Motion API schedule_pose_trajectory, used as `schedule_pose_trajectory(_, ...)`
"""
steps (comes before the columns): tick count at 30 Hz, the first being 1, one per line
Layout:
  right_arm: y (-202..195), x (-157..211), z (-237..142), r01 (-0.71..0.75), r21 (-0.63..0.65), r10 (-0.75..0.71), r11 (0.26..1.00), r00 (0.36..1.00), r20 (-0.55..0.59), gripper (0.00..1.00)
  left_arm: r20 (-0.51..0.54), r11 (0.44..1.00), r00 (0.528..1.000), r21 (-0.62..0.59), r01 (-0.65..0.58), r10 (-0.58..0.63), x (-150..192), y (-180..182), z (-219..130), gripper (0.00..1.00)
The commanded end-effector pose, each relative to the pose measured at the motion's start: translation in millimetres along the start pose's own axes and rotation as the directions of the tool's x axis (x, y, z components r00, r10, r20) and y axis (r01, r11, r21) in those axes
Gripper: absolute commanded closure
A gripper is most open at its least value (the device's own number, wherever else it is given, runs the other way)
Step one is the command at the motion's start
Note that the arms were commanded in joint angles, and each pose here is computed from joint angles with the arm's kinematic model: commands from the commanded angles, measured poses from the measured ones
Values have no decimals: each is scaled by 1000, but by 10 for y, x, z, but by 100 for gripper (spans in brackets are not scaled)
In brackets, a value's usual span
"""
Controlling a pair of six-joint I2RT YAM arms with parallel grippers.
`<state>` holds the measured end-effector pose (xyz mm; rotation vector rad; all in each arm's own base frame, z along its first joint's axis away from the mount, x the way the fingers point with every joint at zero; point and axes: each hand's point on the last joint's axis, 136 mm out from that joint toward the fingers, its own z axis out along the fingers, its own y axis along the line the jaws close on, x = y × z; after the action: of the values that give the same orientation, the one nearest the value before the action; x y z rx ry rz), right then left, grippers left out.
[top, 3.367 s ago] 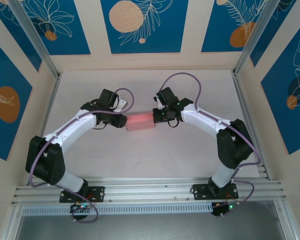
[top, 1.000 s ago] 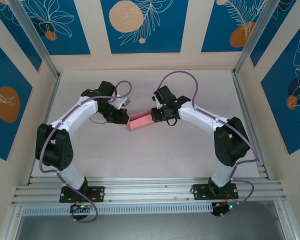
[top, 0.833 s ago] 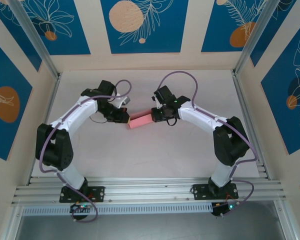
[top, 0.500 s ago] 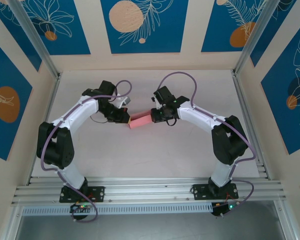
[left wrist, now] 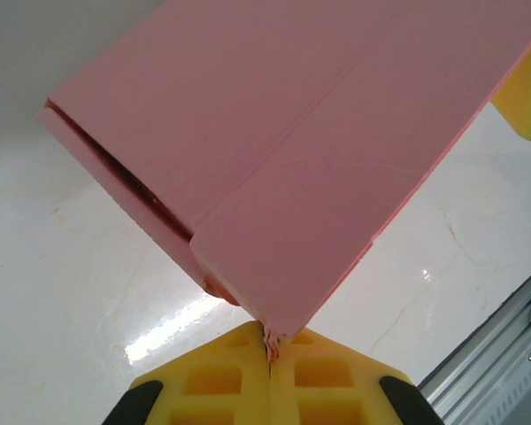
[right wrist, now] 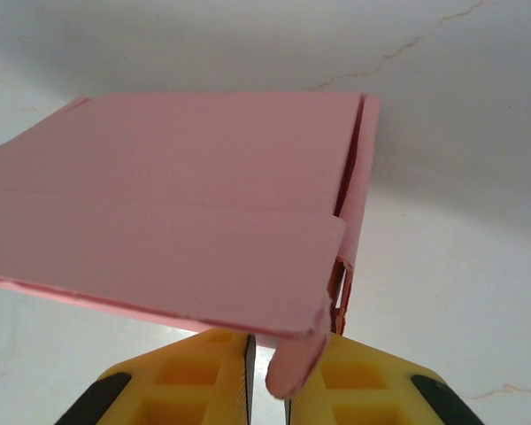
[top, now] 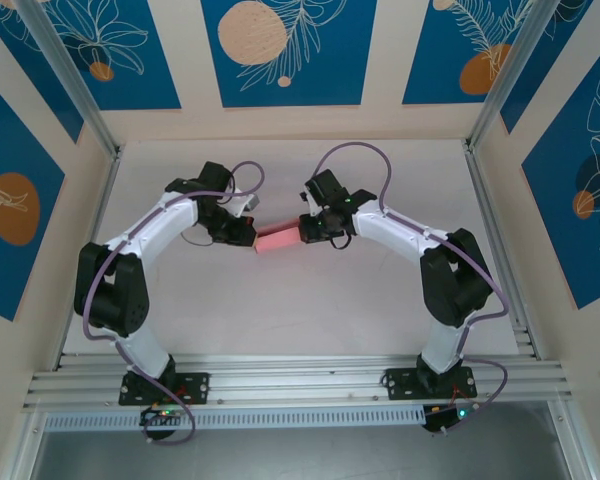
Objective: Fold the paper box
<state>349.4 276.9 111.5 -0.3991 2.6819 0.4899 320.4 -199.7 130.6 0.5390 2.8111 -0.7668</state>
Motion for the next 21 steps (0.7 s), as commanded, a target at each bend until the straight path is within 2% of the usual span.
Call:
schedule_pose_trajectory(1,168,-112,-19,2,-65,-2,998,1000,6,82,0,999,1000,-32,18,-18,-25,125,114,100)
schedule_pose_trajectory(14,191,-167,-5,-2,-75,2,997,1000,-3,82,15,990,1000,-142,17,-16,-160,354,175,100)
schedule_pose_trajectory(17,175,-138,-28,-9,-70,9,997,1000,-5,77,49,989,998,-145,39,-32,-221,387,222,99)
schedule_pose_trajectory(21,40,34,16,-43,-48,42,998,999,-18,66,115,992,990,-84,90,-80,-281,337,368,95)
